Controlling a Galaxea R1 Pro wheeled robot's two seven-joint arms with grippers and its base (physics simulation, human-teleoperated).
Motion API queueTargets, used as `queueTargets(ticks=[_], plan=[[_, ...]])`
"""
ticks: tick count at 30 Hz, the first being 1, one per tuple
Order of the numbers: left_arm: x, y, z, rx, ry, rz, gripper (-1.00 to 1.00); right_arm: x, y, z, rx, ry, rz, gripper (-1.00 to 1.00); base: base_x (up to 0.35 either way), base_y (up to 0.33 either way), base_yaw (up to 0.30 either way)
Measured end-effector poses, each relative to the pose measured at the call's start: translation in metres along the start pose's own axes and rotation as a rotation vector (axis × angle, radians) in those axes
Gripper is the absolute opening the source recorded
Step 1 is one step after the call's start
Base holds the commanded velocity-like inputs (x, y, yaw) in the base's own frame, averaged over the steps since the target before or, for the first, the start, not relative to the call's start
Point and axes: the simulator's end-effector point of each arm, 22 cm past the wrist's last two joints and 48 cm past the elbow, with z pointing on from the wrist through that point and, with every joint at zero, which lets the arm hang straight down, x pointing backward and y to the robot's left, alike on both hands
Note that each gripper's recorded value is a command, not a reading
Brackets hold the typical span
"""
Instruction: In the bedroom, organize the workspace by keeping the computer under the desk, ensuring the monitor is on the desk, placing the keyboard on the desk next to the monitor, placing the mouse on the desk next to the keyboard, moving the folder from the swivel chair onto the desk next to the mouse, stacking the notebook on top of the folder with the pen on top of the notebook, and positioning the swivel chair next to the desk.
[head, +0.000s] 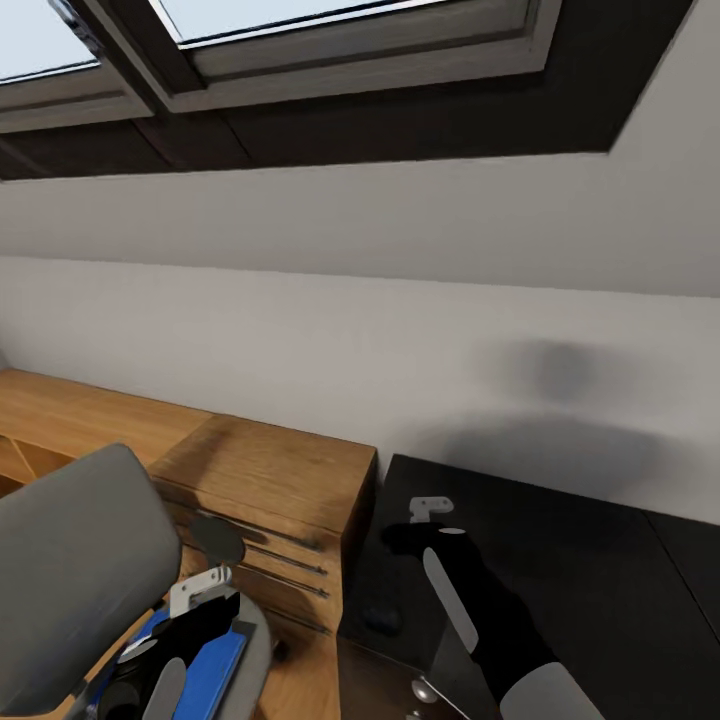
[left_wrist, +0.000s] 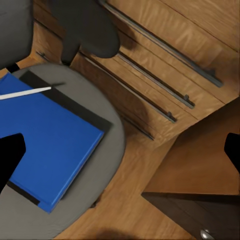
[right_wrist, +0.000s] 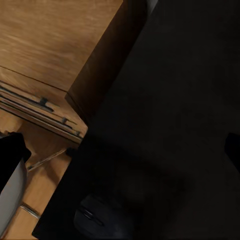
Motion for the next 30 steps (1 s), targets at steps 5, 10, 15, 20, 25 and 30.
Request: queueTargets(ticks=[5,10,15,20,25,30], plan=[[-0.019,-0.005,-0.008,0.016,-0.043,-0.011,1.00,0.001,0.002,0.001,-0.007,0.002,-0.002,1.00,0.013,0.000,0.014],[-0.025,-0.007,-0.010,0.021,-0.058,-0.013,1.00,0.009,0.003,0.004,-0.006,0.020,-0.010,1.00,0.002,0.000,0.111],[-0.024,-0.008,-0.008,0.021,-0.057,-0.014,1.00,0.022,0.002,0.011,-0.004,0.047,-0.017,1.00,0.000,0.000,0.131],[-0.023,-0.008,-0.004,0.022,-0.057,-0.013,1.00,0.034,0.013,0.018,-0.015,0.067,-0.064,1.00,0.000,0.000,0.017],[-0.021,-0.008,0.000,0.022,-0.056,-0.013,1.00,0.070,0.009,0.031,-0.005,0.142,-0.083,1.00,0.000,0.000,0.002],[-0.018,-0.008,0.005,0.022,-0.056,-0.013,1.00,0.086,0.003,0.039,0.006,0.175,-0.085,1.00,0.000,0.000,0.000]])
